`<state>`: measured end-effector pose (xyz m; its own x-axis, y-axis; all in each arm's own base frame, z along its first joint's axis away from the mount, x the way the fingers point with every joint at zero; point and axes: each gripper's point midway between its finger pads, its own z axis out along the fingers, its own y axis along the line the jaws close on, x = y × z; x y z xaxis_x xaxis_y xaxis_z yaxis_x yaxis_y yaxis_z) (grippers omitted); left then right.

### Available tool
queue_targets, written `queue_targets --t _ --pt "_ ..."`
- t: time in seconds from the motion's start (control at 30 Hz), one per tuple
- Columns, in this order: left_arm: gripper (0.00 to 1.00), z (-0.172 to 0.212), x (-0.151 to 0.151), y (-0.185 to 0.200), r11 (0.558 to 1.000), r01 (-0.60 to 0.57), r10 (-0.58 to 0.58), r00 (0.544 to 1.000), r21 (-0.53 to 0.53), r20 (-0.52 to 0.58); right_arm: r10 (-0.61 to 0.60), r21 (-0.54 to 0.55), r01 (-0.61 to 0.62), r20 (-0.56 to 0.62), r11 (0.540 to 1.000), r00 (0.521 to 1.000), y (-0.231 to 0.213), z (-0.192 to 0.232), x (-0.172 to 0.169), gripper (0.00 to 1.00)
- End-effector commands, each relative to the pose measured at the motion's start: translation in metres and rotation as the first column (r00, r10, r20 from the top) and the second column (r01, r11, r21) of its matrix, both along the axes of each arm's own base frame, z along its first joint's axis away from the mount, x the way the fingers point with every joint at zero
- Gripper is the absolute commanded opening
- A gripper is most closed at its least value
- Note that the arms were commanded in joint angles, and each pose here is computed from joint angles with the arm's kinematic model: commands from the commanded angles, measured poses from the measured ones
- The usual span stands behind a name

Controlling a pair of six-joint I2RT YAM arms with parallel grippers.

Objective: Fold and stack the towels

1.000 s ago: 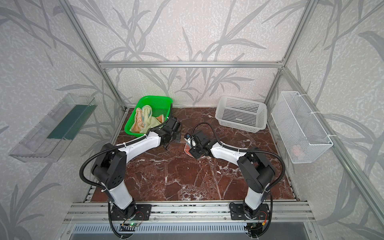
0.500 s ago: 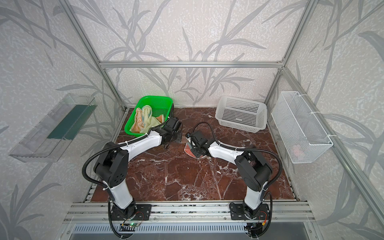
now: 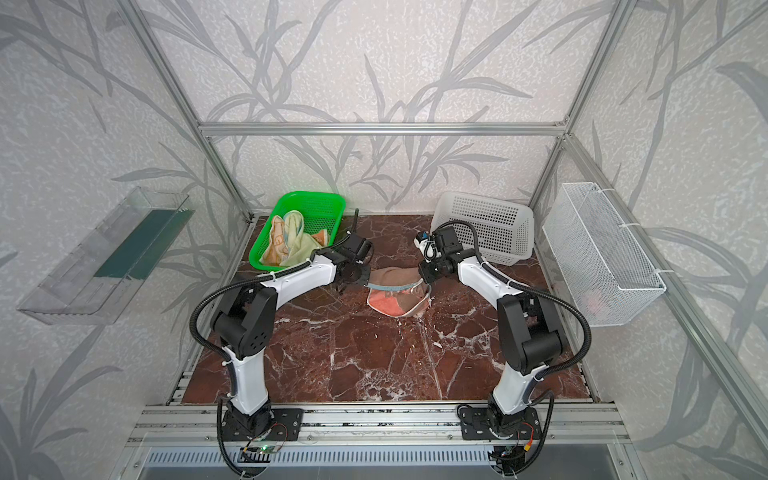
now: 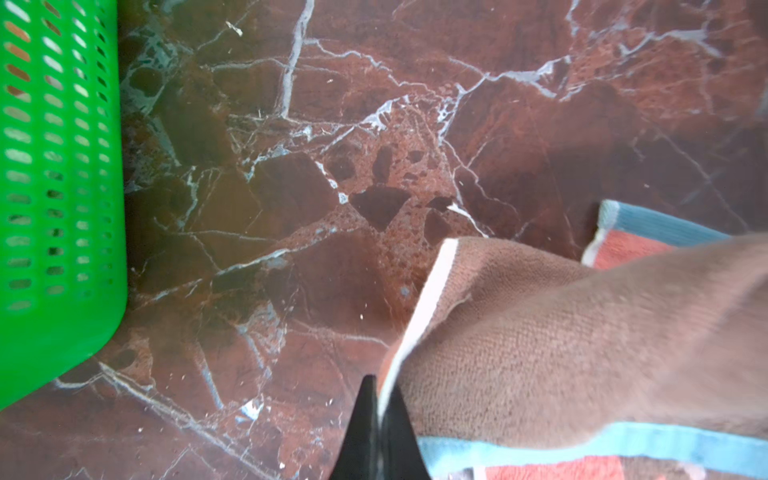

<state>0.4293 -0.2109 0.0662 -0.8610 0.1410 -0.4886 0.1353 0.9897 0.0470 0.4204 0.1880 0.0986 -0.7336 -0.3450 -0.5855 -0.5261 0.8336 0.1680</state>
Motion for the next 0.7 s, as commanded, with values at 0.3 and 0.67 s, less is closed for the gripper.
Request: queue_targets --t 0.3,0.67 --pt "0.00 -0.025 0.000 0.012 0.995 -0.028 0.035 0.997 0.095 -0.075 0.052 -0.092 -0.049 0.034 0.995 0.998 -0.009 -0.003 0.007 0.52" --pt "0.00 -0.020 0.000 0.006 0.999 -0.010 0.012 0.999 0.047 -0.051 0.506 -0.270 -0.429 0.398 0.862 0.765 0.012 0.072 -0.036 0.54"
